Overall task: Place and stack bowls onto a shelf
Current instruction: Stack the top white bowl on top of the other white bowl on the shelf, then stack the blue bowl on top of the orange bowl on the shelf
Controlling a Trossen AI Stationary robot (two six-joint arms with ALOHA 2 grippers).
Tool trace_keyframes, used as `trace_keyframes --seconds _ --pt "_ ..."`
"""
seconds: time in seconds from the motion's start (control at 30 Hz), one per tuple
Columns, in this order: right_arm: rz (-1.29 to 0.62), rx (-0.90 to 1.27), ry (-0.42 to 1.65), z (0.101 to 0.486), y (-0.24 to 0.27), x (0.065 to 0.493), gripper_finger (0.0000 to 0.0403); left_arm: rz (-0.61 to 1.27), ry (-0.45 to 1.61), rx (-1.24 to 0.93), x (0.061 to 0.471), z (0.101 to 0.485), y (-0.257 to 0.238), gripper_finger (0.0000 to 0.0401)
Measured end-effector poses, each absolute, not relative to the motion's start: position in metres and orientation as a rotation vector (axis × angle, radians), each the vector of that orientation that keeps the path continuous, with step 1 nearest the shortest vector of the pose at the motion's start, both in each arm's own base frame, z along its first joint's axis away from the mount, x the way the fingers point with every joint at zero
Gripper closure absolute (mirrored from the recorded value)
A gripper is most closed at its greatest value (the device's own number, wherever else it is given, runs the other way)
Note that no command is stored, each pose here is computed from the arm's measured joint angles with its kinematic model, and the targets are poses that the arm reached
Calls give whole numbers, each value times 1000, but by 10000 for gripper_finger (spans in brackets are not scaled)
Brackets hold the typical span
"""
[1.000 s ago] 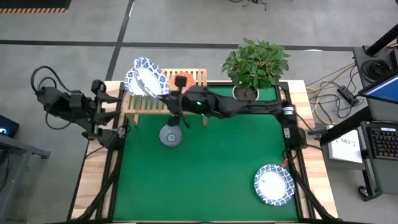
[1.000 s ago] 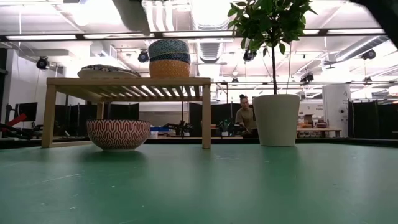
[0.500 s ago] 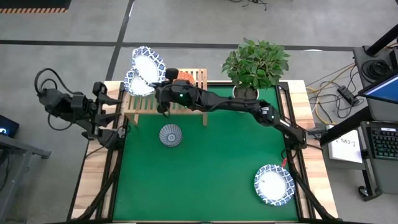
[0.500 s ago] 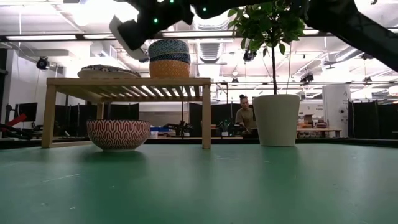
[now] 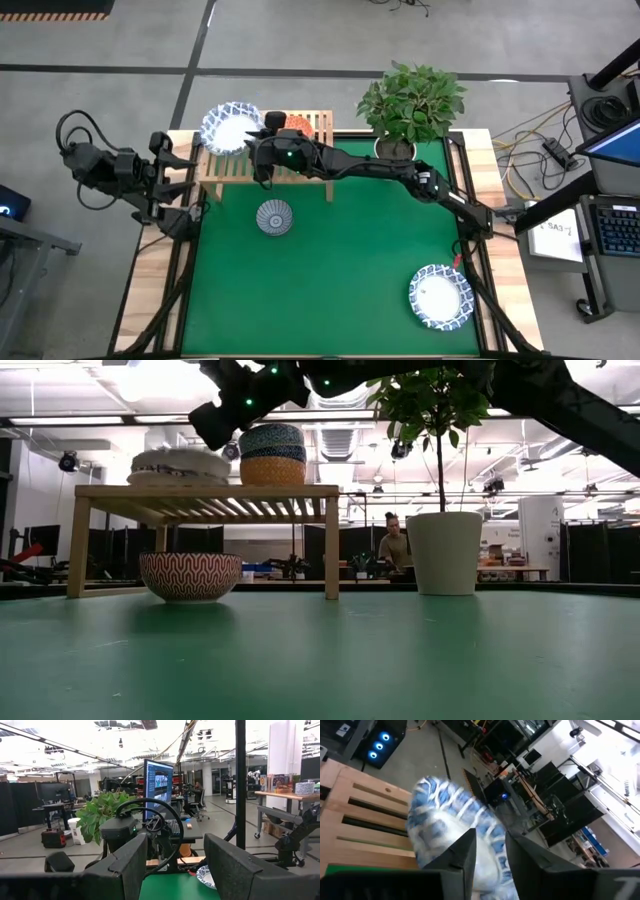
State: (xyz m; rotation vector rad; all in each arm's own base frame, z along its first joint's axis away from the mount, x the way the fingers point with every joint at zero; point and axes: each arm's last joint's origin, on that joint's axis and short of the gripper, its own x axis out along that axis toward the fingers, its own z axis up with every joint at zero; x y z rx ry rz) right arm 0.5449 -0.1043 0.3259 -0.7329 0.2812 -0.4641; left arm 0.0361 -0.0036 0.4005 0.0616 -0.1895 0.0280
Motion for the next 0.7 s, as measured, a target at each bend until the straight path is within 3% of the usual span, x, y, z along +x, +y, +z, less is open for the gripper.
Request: trace_keyframes --seconds 0.2,0.4,0.7 --pt "-463 -727 313 323 -97 546 299 25 -173 44 40 395 -6 221" --pt "-394 -702 407 341 -59 532 310 71 -74 -47 58 365 -14 221" --pt "-18 -434 624 389 -8 462 340 144 108 -245 90 301 -30 221"
